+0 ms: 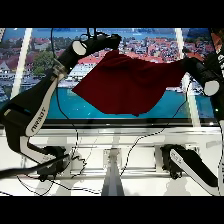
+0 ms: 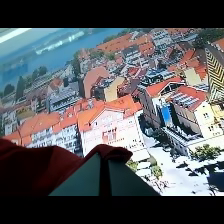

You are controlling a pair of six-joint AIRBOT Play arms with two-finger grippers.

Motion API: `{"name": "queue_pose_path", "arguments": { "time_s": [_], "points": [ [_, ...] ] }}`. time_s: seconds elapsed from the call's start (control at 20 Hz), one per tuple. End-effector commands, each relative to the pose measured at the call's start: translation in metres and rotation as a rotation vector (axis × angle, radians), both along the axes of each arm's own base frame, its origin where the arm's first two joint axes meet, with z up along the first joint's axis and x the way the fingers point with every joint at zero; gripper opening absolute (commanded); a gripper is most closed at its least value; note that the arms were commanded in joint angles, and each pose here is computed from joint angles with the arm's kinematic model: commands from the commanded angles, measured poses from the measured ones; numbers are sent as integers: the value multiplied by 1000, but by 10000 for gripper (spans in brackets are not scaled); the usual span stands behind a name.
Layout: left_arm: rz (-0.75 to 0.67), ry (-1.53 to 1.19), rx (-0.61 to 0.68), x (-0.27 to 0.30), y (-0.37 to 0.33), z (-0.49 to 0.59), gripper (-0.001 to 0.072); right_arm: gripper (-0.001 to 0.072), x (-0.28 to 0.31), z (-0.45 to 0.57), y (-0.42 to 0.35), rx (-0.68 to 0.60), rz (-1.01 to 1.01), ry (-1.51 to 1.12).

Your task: Fold the clothes and pants, and hang the long-sleeved shirts on hangers.

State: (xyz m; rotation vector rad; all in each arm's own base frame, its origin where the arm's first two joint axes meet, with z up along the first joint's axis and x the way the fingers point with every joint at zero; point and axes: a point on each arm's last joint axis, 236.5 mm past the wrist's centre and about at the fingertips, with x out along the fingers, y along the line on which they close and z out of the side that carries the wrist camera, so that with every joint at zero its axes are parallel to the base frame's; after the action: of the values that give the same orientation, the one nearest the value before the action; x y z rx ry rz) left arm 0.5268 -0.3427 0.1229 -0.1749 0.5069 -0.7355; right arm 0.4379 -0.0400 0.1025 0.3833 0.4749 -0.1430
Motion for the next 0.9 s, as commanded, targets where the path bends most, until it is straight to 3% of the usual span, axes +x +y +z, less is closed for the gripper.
{"name": "queue_pose_path", "arguments": {
  "time_s": [0.0,0.35,0.7,0.85],
  "points": [
    [-230,173,58,-64,-11,-13,646,14,29,-15,-11,53,-63,-45],
    [-251,523,43,-107,10,-39,645,14,69,42,-32,30,-87,-155],
    [-39,583,171,-85,97,-52,635,14,61,22,-33,-21,-52,-47],
    [15,637,218,-112,125,-69,635,14,60,21,-33,-28,-47,-42]
  ]
}}
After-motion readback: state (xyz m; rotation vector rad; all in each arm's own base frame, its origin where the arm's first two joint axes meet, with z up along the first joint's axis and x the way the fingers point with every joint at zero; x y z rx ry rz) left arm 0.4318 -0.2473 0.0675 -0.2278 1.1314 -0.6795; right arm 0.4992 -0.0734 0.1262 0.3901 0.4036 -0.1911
